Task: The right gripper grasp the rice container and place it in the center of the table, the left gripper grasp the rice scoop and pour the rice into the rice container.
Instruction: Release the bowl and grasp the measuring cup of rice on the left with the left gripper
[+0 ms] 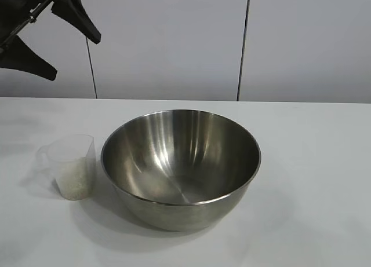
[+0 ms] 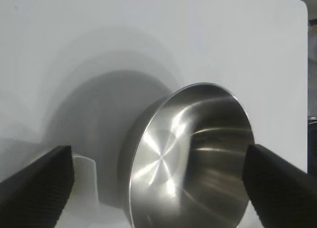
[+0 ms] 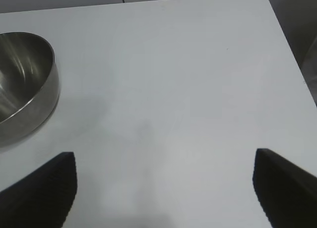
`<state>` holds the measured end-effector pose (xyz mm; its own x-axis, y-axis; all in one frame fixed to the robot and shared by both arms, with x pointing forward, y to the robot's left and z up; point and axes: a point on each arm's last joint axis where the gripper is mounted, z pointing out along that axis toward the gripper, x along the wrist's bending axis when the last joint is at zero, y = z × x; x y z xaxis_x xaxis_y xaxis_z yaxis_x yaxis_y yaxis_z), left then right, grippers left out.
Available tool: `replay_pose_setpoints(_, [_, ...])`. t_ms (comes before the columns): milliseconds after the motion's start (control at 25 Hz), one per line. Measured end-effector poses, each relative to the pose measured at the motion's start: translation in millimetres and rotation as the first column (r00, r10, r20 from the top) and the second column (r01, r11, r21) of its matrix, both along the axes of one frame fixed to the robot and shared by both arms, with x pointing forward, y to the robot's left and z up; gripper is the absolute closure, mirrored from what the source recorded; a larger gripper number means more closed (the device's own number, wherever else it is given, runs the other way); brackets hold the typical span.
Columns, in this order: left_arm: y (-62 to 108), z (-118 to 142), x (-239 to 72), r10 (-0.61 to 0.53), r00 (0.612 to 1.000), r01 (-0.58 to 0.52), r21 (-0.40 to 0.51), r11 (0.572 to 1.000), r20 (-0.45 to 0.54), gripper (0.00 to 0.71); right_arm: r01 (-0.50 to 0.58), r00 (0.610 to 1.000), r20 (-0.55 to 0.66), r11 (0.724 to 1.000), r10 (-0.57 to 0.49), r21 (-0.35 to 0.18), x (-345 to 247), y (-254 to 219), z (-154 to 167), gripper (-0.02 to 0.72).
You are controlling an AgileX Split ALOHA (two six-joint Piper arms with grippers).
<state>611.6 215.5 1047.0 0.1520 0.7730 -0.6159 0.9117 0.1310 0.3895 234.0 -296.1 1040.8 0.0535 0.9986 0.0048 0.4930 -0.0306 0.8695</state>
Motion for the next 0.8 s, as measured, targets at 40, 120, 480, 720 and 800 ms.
replay_pose_setpoints(40, [1.3,6,2,-0.010,0.999,0.010,0.003,1.000,0.049,0.046,0.000,1.000,0.000,1.000,0.000,0.000,0,0,0,0.042])
replay_pose_setpoints(120, [3.8,24,3,-0.005,0.985,0.001,0.024,1.000,0.173,0.067,0.000,1.000,0.000,1.000,0.000,0.000,0,0,0,0.042])
replay_pose_setpoints(480, [-4.1,117,-81,-0.135,0.657,-0.140,0.296,0.945,0.741,0.132,0.000,1.000,0.003,1.000,0.000,0.000,0,0,0,0.042])
replay_pose_setpoints(720, [-11.4,52,-129,-0.143,0.558,-0.283,0.349,0.894,0.818,0.137,0.000,1.000,0.003,1.000,0.000,0.000,0,0,0,0.042])
replay_pose_setpoints(800, [-8.0,27,-141,-0.123,0.535,-0.349,0.352,0.869,0.836,0.137,0.000,1.000,0.003,1.000,0.000,0.000,0,0,0,0.042])
